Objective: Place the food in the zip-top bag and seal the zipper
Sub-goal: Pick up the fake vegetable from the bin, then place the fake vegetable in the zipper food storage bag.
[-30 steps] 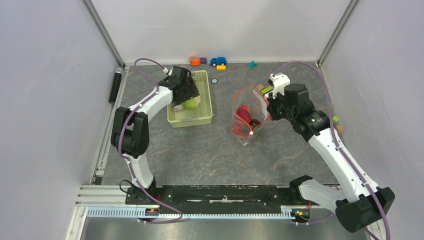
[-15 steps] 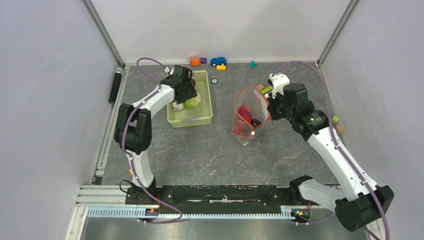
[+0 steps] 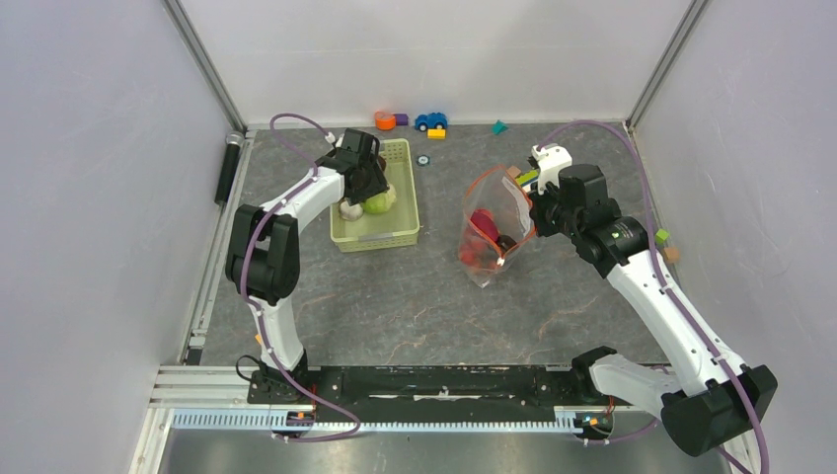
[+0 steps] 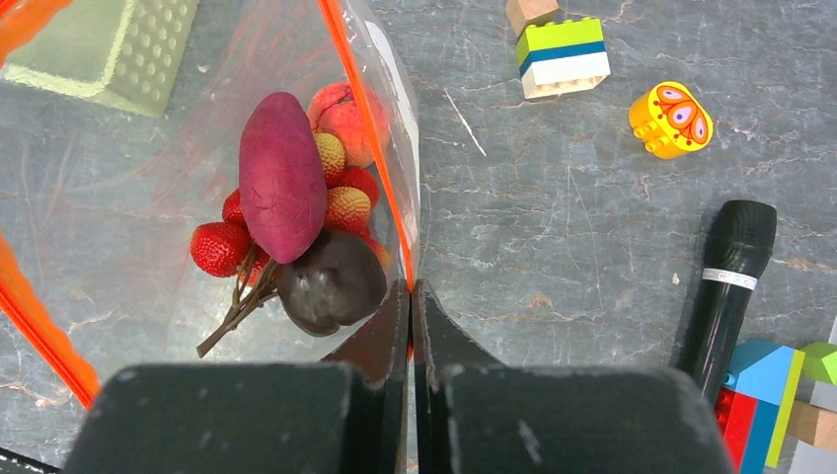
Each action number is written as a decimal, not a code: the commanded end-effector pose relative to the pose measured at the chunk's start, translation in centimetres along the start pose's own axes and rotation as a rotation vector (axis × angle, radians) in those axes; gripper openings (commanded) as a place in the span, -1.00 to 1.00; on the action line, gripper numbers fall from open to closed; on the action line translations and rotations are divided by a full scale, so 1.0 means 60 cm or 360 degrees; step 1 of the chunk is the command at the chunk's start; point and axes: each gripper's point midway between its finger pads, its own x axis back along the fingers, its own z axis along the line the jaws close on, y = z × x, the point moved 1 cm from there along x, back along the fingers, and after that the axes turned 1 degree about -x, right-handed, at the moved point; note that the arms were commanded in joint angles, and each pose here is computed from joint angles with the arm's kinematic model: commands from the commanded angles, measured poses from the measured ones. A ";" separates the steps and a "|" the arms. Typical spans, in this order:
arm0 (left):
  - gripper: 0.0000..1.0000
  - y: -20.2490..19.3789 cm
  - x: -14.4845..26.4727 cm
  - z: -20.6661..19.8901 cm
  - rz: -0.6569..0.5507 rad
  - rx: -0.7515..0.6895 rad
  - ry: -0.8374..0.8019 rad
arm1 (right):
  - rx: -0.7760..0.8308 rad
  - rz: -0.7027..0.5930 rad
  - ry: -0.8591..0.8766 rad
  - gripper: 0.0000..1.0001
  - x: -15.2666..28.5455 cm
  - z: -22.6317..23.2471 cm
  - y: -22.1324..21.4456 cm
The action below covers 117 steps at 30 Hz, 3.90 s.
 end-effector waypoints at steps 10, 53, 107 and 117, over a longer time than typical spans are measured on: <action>-0.96 0.054 0.102 -0.020 -0.0227 -0.0106 -0.0211 | 0.0014 -0.0080 -0.0042 -1.00 0.007 -0.010 0.028; -0.96 -0.081 0.598 -0.339 -0.0478 -0.1043 -0.2179 | 0.0000 -0.0116 0.0042 -1.00 0.015 0.005 0.037; -0.80 -0.155 0.318 -0.358 -0.0233 -0.1483 -0.0927 | 0.0020 -0.0289 0.0322 -1.00 0.042 0.052 0.087; 0.48 -0.176 0.340 -0.368 -0.0155 -0.1509 -0.1087 | 0.0023 -0.0254 0.0302 -1.00 0.036 0.049 0.079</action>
